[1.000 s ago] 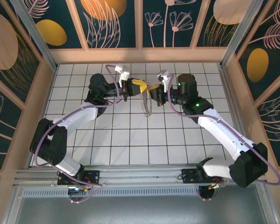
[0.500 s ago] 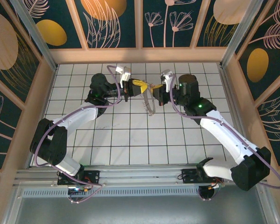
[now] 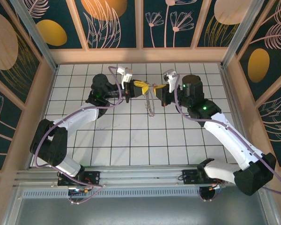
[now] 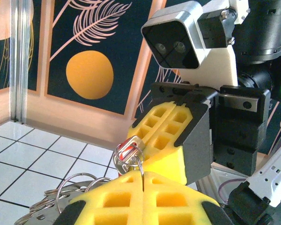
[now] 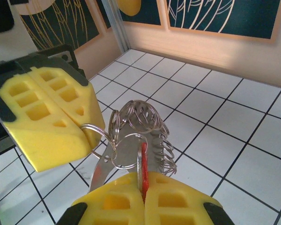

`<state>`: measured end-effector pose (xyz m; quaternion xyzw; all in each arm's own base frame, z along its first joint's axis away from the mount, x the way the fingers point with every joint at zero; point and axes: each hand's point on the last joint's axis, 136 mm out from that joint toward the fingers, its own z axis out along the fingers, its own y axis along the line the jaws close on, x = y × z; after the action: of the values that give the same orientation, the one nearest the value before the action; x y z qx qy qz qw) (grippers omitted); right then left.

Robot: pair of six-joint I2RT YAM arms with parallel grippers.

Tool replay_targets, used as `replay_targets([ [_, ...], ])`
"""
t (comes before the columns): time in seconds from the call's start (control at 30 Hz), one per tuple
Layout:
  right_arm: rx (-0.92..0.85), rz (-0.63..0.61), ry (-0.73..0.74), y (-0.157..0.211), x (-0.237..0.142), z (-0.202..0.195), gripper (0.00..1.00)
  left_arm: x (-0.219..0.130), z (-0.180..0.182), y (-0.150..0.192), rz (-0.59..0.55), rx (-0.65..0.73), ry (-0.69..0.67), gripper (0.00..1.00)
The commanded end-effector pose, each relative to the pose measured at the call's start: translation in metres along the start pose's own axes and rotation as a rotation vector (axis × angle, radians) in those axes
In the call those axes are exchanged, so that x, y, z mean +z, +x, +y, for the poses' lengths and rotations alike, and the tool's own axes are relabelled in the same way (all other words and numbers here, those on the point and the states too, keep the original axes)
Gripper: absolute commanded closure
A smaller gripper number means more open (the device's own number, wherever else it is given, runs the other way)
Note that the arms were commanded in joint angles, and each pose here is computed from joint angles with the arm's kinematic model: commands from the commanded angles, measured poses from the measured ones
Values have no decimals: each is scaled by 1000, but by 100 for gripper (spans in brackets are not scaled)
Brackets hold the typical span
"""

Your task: Put the keys on the keyring

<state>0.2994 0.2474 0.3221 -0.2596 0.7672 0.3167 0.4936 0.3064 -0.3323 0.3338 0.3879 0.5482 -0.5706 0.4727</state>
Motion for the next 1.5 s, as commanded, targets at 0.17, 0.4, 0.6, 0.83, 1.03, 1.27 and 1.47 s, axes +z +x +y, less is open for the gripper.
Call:
replay_targets([
  [0.17,-7,-75,14,-36,-11,2,100,-3,-22,-24,-36,102,52,100],
  [0.4,-8,-67,-31,-37,2,6,100,-3,-24,-24,-36,97,59,100],
  [0.6,-10,-55,-30,-34,8,4,100,-3,-23,-23,-40,92,61,100],
  [0.83,-18,-45,20,-31,3,-3,100,-3,-22,-24,-45,92,59,100],
  [1.03,-21,-50,24,-33,-6,-1,100,-2,-21,-24,-44,91,60,100],
  [1.27,-23,-41,-21,-35,3,5,100,-2,-23,-24,-44,90,63,100],
  [1.47,-40,-32,-45,-36,12,15,100,-2,-23,-23,-43,88,66,100],
])
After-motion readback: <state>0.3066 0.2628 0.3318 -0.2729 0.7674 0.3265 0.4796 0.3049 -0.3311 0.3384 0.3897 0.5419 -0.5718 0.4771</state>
